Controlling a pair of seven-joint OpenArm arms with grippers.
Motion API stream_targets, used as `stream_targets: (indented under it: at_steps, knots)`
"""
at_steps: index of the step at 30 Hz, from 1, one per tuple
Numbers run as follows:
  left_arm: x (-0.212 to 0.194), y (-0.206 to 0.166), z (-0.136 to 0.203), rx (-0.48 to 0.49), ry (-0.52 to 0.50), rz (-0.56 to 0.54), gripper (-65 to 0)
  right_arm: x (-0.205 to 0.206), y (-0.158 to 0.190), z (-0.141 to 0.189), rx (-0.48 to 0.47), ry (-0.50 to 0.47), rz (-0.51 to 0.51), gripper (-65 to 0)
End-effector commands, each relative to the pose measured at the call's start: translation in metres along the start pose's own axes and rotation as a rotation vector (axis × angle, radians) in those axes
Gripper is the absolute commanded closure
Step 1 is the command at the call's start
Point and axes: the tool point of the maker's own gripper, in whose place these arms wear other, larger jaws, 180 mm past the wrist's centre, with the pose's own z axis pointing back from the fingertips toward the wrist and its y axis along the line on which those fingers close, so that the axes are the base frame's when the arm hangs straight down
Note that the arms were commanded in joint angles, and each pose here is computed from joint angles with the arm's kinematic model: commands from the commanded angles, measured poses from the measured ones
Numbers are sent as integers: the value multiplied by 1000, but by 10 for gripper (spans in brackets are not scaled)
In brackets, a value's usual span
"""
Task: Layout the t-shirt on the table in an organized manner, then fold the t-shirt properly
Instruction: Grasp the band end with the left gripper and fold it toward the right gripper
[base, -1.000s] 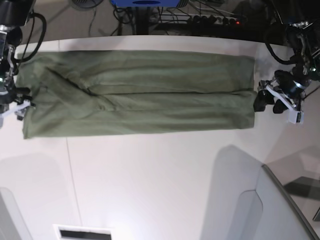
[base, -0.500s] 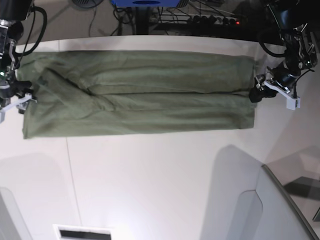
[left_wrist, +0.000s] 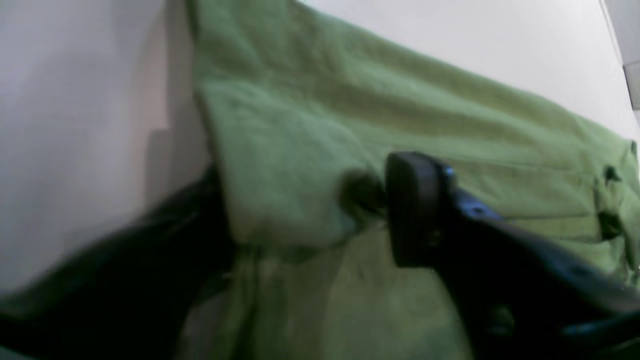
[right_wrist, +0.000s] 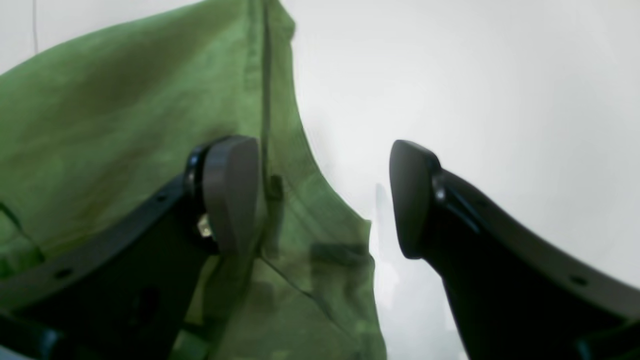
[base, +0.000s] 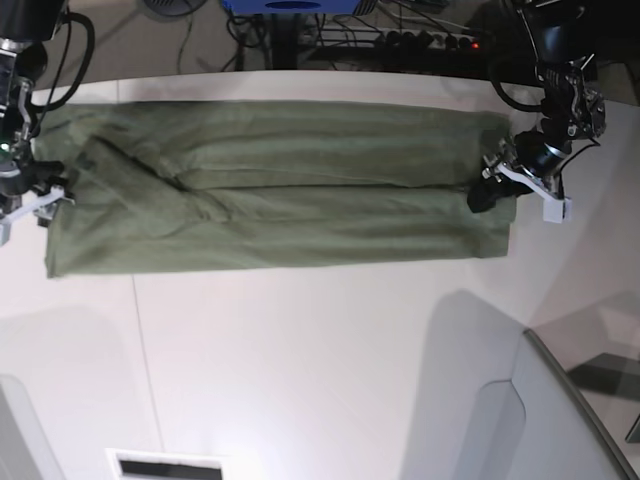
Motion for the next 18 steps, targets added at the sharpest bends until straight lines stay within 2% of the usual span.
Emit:
stream_targets:
  at_steps: [1,3,4,7,9,13,18]
  knots:
    - [-8,8,3,27,38,-14,-191,20,-6,1,-11,-58,9,-378]
    - [-10,12,3,35,8,12,-26,20,-6,1,-11,-58,9,-378]
    - [-7,14,0,37,-14,26,0,20,-6,1,-11,-58,9,-378]
    - [1,23,-8,53,-45,58,0,19,-3,1,-6,-58,5,-378]
    - [14,26,-13,64,-55,27,0,17,2,2,2,-58,-5,-378]
    - [43,25,-20,80,-64,-83,0,19,7,7,10,-73,-5,-378]
    - [86,17,-8,100,-95,-293,0,21,10,11,15,-81,-5,-378]
